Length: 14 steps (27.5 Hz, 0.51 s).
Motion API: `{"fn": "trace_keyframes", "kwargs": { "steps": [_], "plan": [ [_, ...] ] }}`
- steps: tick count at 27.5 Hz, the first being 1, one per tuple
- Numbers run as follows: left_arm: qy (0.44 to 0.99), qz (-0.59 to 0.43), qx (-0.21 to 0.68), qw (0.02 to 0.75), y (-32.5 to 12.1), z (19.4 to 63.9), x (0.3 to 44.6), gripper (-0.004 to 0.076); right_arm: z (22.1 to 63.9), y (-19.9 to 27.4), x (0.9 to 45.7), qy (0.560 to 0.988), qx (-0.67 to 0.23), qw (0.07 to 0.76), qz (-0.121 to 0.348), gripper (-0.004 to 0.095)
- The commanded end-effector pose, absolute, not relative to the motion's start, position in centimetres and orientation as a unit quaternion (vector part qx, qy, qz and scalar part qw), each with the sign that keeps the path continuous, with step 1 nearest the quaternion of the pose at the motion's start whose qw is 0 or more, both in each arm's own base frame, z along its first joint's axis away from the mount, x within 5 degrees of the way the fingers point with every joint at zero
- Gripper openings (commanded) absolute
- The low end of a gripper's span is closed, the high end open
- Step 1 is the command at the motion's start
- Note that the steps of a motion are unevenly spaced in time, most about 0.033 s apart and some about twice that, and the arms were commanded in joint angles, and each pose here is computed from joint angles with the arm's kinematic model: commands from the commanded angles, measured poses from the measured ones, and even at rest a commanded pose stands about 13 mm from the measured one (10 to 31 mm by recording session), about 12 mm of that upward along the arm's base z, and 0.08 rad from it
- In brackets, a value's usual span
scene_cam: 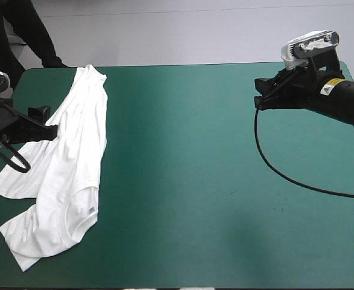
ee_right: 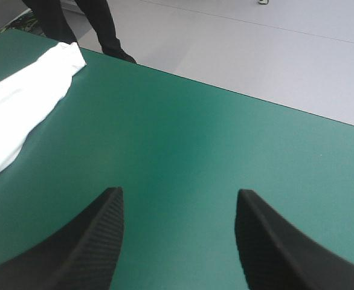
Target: Fold the cloth
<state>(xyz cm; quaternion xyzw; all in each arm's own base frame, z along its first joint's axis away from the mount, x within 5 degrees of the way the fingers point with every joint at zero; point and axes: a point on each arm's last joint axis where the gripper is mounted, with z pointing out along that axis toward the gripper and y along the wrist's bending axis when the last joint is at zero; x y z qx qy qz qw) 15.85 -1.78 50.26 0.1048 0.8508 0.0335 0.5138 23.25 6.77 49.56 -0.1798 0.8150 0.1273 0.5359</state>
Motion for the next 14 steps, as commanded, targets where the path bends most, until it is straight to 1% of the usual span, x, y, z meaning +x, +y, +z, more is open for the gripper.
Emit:
{"fn": "trace_keyframes", "kwargs": {
  "steps": [1, 4, 11, 13, 14],
  "plan": [
    [0.858, 0.063, 0.086, 0.503, -1.1, 50.7, 15.6, 0.0461, 52.1, 6.6, 21.7, 0.776, -0.174, 0.590, 0.137, 0.0535],
    [0.867, 0.082, 0.083, 0.485, -0.8, 50.4, 15.8, 0.0440, 52.3, 6.5, 21.4, 0.773, -0.175, 0.594, 0.138, 0.0535],
    [0.879, 0.083, 0.087, 0.462, -1.1, 49.6, 17.4, 0.0440, 51.7, 6.7, 22.2, 0.780, -0.184, 0.582, 0.133, 0.0535],
    [0.887, 0.087, 0.081, 0.445, -1.1, 49.1, 17.9, 0.0440, 51.6, 6.7, 22.5, 0.780, -0.186, 0.583, 0.131, 0.0535],
    [0.898, 0.104, 0.078, 0.420, -0.9, 48.5, 18.9, 0.0440, 51.4, 6.8, 22.9, 0.780, -0.186, 0.583, 0.129, 0.0535]
  ]
}}
